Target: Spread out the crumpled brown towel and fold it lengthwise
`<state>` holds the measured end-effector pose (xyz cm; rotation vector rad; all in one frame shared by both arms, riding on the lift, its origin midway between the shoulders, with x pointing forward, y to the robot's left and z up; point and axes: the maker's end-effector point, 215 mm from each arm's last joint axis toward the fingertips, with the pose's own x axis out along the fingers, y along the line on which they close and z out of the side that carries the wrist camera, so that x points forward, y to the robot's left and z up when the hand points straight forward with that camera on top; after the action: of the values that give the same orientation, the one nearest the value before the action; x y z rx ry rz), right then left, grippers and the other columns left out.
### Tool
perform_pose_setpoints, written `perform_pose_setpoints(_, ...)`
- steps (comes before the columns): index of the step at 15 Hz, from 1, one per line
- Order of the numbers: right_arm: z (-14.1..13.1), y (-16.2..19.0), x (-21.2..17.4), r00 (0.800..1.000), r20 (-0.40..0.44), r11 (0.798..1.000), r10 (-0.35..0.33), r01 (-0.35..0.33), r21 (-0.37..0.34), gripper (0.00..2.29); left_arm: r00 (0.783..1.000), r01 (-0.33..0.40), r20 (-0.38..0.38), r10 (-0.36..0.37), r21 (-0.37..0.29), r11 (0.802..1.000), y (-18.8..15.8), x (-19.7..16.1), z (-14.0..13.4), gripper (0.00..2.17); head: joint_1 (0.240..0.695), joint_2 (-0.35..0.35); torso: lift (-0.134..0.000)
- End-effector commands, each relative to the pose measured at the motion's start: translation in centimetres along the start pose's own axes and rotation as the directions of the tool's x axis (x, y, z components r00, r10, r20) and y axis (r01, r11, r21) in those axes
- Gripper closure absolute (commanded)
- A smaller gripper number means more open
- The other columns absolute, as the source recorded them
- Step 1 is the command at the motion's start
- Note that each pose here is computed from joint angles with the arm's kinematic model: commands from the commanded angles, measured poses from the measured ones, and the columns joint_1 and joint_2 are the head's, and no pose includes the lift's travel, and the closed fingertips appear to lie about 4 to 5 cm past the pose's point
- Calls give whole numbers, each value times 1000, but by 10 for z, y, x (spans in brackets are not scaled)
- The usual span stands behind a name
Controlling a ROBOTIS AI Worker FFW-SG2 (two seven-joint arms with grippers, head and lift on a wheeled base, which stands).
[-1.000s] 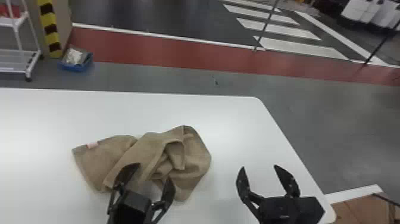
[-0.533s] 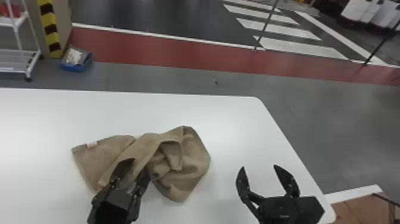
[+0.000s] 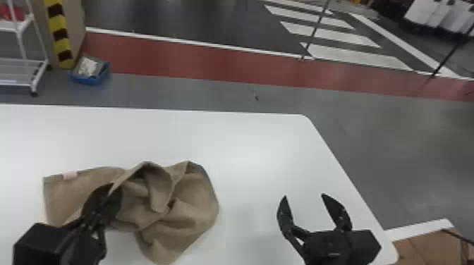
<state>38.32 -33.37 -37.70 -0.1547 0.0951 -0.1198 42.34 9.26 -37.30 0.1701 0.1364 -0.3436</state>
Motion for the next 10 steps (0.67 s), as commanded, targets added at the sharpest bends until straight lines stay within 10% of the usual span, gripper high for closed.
perform_pose_setpoints(1,4,9,1,999,12,999,35,-35,-3,97,999,15,-38,-18,-94,995,13,-5,-14,2145,695,-330,-124)
perform_pose_setpoints(10,-37,111,25,972,-87,975,218,-220,-11,113,996,61,-60,-70,-140,988,-5,-3,-22,2145,695,-210,-124)
